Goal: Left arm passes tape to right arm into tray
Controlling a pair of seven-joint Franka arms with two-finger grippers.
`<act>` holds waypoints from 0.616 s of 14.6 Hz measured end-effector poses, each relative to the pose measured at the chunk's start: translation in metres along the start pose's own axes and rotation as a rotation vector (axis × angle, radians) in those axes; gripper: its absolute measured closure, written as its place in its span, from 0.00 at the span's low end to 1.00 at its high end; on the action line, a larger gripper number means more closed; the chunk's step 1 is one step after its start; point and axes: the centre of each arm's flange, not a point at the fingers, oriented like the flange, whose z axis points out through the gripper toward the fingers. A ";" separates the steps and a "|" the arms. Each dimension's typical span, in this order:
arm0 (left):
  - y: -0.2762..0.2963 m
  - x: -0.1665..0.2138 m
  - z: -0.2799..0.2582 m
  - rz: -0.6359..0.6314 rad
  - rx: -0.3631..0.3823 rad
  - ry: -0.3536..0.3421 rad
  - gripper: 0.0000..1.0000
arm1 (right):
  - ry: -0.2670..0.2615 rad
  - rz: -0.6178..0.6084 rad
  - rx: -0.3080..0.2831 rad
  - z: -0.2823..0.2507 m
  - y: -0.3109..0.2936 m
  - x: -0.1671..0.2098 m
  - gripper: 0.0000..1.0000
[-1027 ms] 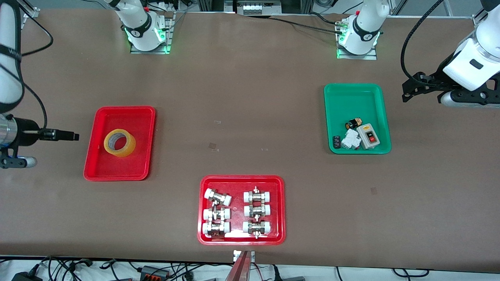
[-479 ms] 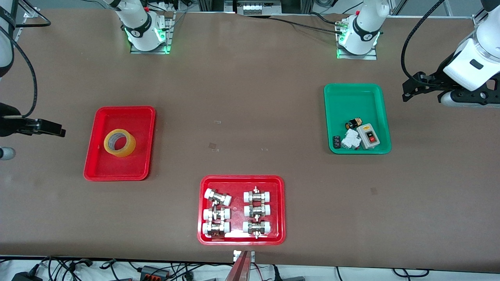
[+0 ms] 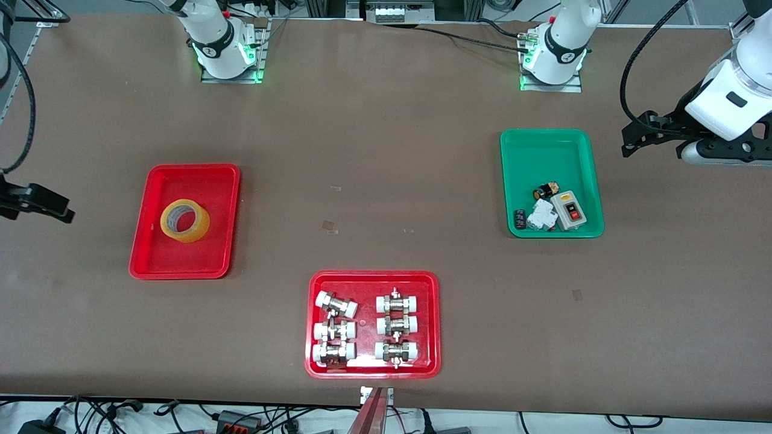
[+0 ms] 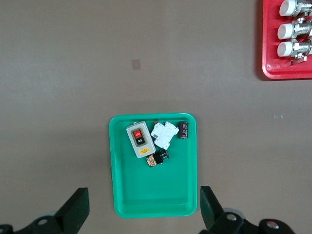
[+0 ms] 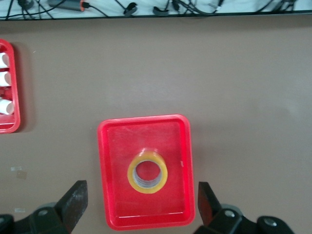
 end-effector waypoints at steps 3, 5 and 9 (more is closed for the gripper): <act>0.000 0.000 0.000 0.000 0.000 0.000 0.00 | -0.001 0.014 -0.008 -0.004 0.010 -0.006 0.00; 0.000 0.000 0.000 0.000 0.000 0.000 0.00 | -0.004 0.015 -0.008 -0.004 0.011 -0.008 0.00; -0.003 0.000 0.000 -0.006 0.000 0.000 0.00 | -0.006 0.005 -0.004 -0.004 0.012 -0.010 0.00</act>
